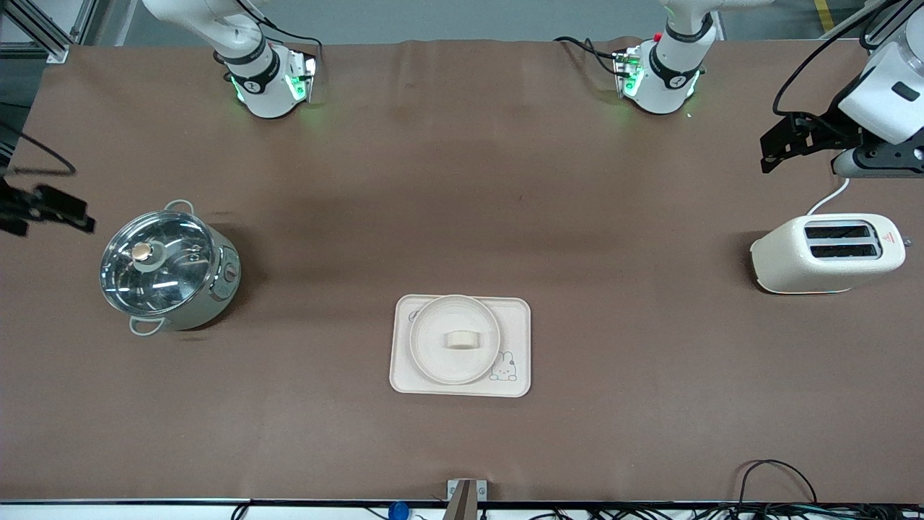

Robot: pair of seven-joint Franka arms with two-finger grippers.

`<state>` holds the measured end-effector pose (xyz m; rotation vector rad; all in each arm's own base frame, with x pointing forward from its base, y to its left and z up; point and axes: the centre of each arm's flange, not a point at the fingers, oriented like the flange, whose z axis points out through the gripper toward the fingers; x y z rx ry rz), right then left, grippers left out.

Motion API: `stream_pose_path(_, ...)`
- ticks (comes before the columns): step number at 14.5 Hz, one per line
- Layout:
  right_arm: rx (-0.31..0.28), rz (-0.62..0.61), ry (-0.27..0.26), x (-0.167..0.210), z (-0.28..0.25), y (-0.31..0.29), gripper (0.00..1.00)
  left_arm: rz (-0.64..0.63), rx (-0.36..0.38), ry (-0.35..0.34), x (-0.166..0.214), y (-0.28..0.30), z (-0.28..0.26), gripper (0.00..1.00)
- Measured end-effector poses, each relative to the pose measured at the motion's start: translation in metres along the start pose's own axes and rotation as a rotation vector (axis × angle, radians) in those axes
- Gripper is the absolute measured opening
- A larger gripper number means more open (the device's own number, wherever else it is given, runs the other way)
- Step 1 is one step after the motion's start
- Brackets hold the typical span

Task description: Place bun in plate and plate on tray

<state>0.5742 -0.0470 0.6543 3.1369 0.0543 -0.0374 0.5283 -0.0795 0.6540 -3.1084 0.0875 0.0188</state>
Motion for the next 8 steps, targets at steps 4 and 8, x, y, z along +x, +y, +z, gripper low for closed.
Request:
stream_pose_path(4, 0.022, -0.006, 0.015, -0.036, -0.016, 0.006, 1.00, 0.002, 0.000, -0.001, 0.000, 0.001, 0.000, 1.00)
stream_pose_path(8, 0.023, -0.030, -0.003, -0.027, 0.002, -0.007, 1.00, 0.005, -0.001, -0.006, -0.001, 0.002, 0.000, 1.00)
